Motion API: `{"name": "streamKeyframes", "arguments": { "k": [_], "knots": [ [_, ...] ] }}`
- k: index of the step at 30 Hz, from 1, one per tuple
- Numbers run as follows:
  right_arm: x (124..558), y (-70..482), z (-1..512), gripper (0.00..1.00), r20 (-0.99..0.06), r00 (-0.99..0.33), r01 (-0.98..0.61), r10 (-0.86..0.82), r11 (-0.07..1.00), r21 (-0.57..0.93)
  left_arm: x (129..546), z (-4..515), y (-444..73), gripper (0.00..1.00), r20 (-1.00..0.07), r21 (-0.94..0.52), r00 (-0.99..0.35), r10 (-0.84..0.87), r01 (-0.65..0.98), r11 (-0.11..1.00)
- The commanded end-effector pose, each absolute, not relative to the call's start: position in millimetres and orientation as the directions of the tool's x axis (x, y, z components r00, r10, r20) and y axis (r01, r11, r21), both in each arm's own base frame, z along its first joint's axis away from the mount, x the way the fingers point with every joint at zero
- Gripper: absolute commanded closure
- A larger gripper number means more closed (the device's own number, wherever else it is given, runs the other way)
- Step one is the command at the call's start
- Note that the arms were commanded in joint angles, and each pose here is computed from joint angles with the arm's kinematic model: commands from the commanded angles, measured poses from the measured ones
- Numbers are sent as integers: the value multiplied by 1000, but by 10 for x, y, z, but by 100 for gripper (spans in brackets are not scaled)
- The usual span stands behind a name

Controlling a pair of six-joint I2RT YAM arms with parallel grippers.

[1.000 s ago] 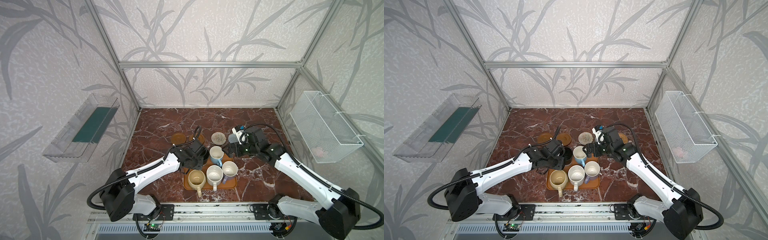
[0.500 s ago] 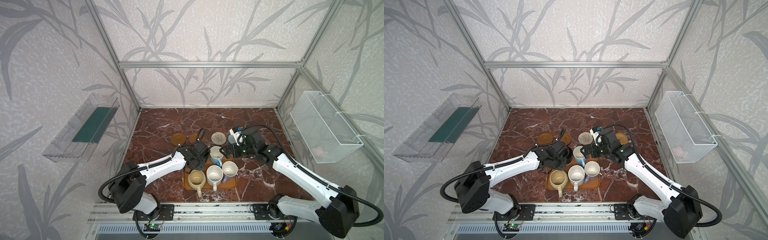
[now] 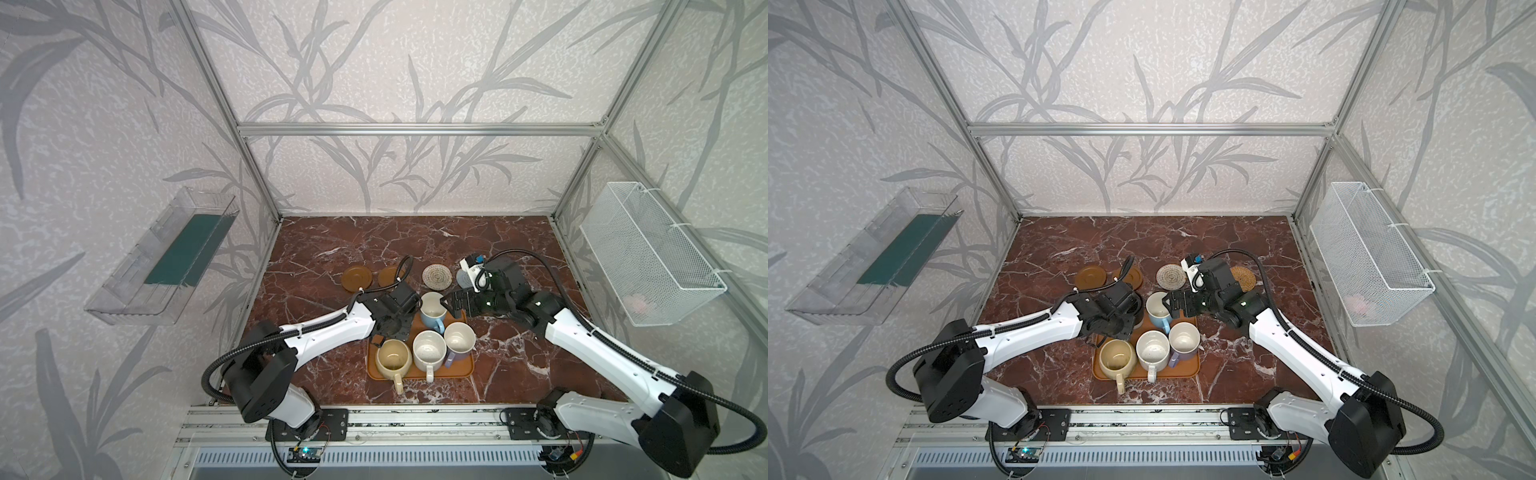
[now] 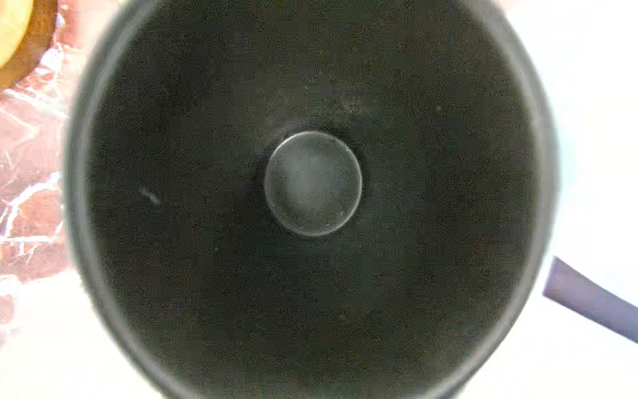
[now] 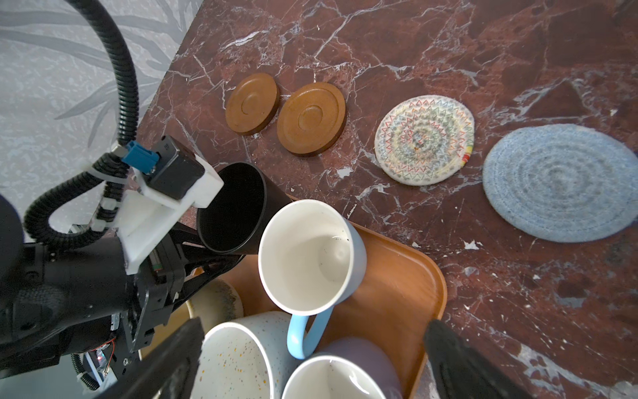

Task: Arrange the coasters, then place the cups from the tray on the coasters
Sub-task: 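Close the left gripper on the rim of the black mug, then lift the black mug toward the wooden saucers with the left gripper while the right follows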

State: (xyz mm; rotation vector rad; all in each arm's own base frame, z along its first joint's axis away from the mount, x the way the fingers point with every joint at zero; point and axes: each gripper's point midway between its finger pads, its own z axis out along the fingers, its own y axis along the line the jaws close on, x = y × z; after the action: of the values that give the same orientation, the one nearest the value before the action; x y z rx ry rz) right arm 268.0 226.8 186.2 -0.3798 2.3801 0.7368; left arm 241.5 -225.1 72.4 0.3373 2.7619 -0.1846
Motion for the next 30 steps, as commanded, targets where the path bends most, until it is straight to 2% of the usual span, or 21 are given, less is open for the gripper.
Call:
{"name": "streamKeyframes", "arguments": {
  "k": [1,18,30],
  "knots": [
    [2681,2268,1941,0,-654,-753,-436,-73,800,412,2569,986,-2272,98,-444,-86,-877,181,243,966],
    [2617,2323,2056,0,-686,-725,-476,-58,762,438,2570,1412,-2218,100,-528,-139,-840,126,231,963],
    [2389,2883,2254,1,-734,-659,-629,-162,653,421,2698,1731,-2101,100,-571,-149,-817,82,201,968]
  ]
}}
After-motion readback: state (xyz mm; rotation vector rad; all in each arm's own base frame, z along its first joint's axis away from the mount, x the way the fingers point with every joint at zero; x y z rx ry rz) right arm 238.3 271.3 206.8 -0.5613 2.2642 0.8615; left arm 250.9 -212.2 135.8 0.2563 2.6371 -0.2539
